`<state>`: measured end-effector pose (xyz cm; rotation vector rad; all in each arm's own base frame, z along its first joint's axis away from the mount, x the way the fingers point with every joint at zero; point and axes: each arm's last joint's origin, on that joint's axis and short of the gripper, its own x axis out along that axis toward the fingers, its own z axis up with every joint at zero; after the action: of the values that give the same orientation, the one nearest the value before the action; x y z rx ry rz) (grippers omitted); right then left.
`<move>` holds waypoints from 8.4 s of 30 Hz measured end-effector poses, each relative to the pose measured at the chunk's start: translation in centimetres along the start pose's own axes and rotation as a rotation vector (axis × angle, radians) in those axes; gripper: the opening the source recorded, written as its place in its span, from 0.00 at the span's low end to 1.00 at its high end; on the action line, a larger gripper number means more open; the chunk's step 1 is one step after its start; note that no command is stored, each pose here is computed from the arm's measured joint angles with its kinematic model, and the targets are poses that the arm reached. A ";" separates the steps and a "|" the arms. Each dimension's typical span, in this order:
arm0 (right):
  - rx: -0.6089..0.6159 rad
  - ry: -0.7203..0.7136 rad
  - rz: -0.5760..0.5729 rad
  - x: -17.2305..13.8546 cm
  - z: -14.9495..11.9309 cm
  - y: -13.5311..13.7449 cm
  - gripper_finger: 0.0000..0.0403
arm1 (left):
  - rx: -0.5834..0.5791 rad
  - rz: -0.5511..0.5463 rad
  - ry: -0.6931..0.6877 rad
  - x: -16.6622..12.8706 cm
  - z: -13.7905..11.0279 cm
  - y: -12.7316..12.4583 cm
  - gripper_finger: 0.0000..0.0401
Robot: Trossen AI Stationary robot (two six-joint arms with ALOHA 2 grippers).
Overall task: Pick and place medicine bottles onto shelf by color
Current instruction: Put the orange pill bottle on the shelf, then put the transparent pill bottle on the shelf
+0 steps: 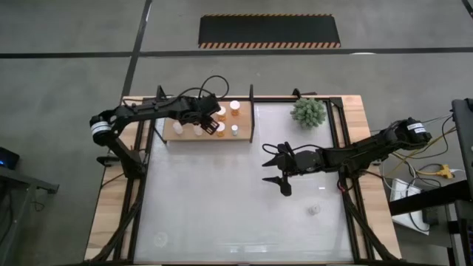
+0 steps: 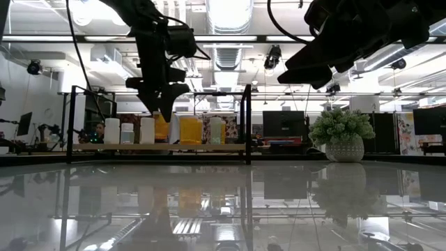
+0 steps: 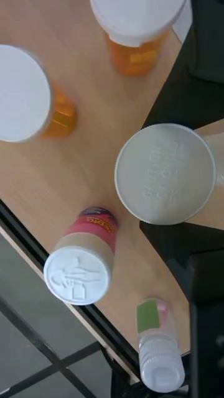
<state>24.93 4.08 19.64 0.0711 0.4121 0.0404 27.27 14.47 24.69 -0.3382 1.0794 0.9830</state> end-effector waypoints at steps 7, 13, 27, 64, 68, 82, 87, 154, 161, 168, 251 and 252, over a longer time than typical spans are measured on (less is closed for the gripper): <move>0.007 0.000 0.000 0.0 0.0 0.0 0.61 | -0.007 -0.002 -0.018 0.1 0.1 -0.1 0.51; 0.007 0.000 0.001 0.0 0.0 0.0 0.61 | -0.006 0.000 -0.014 0.7 -0.4 -0.2 0.52; 0.013 -0.001 0.000 0.0 0.0 0.0 0.61 | 0.002 -0.003 -0.020 1.0 -0.7 -0.2 0.53; 0.017 -0.003 0.001 0.0 0.0 0.0 0.61 | 0.200 -0.124 -0.200 -4.9 0.4 0.9 0.22; 0.018 -0.001 0.001 0.0 0.0 0.0 0.61 | 0.214 -0.114 -0.174 -3.9 0.4 0.4 0.05; 0.020 0.000 0.001 0.0 0.0 0.0 0.61 | 0.232 -0.062 -0.083 -1.0 -0.6 0.3 0.00; 0.019 0.000 0.001 0.0 0.0 0.0 0.61 | 0.215 -0.034 -0.070 -0.5 -1.1 0.4 0.00; 0.858 1.049 -0.336 -9.4 -1.2 9.2 0.61 | 0.558 -0.660 -0.850 -19.4 -9.9 -11.1 0.00; 0.847 1.070 -0.381 -8.4 -3.0 10.2 0.61 | 0.559 -0.653 -0.859 -19.4 -9.8 -11.1 0.00; 0.812 1.087 -0.394 -6.8 -4.1 10.9 0.61 | 0.558 -0.652 -0.860 -19.4 -9.8 -11.1 0.00; -0.010 0.822 -0.043 7.9 8.2 2.1 0.51 | 0.537 -0.692 -0.849 -20.6 -15.0 -11.6 0.00; -0.026 0.803 -0.049 7.2 8.0 2.3 0.51 | 0.543 -0.688 -0.845 -20.5 -15.1 -11.8 0.00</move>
<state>34.66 6.31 24.31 0.0153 1.2157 0.0246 25.55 -12.41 32.57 0.1598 0.3543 0.1327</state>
